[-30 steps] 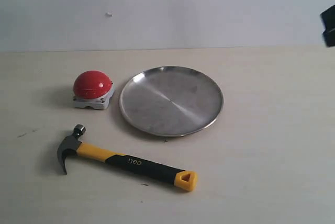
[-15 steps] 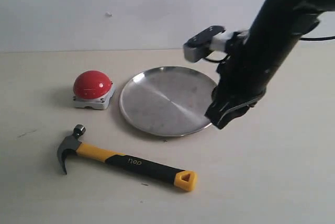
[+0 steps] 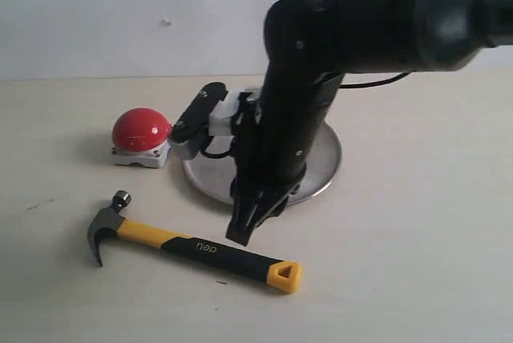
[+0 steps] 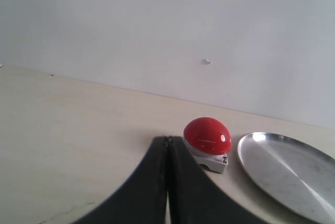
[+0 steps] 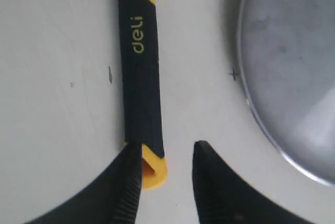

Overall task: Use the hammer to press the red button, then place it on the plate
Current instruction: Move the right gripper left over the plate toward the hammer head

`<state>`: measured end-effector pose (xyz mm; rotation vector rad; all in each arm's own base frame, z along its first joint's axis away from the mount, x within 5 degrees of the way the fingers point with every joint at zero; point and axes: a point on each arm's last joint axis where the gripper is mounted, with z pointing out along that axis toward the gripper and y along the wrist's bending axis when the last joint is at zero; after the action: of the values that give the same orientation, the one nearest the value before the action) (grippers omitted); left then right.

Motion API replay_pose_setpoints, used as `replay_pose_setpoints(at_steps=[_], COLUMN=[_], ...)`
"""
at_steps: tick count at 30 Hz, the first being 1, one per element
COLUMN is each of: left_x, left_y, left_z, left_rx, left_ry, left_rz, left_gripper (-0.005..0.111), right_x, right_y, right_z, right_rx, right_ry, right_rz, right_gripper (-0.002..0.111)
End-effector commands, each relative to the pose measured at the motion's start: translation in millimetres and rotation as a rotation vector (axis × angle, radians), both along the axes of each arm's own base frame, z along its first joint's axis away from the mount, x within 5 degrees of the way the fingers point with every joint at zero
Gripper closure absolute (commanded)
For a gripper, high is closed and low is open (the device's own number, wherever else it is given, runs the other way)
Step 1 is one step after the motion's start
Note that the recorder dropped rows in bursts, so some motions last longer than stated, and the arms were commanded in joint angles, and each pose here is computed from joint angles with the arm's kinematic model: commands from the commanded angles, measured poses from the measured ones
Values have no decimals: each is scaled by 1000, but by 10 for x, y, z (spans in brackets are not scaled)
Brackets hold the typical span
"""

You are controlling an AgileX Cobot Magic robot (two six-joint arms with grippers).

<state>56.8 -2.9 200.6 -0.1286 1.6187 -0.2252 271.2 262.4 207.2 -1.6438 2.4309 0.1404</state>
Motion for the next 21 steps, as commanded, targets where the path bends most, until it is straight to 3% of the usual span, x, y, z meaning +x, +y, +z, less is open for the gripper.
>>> replay_pose_setpoints(at_steps=[1, 3, 6, 11, 21], left_x=[-5, -5, -5, -5, -5], left_y=[0, 0, 0, 0, 0], left_z=[14, 14, 14, 14, 14], left_rx=[-3, -3, -3, -3, -3], left_ry=[-12, -12, -12, -12, -12], left_rz=[0, 0, 0, 0, 0], left_gripper=[107, 107, 107, 107, 107], right_x=[118, 236, 231, 271, 391], right_y=[351, 481, 496, 663, 1030], right_z=[-15, -17, -27, -100, -311], right_rx=[13, 85, 101, 58, 20], right_ry=[-36, -112, -84, -39, 0], right_rz=[39, 34, -18, 4, 62], right_gripper=[66, 66, 66, 55, 55])
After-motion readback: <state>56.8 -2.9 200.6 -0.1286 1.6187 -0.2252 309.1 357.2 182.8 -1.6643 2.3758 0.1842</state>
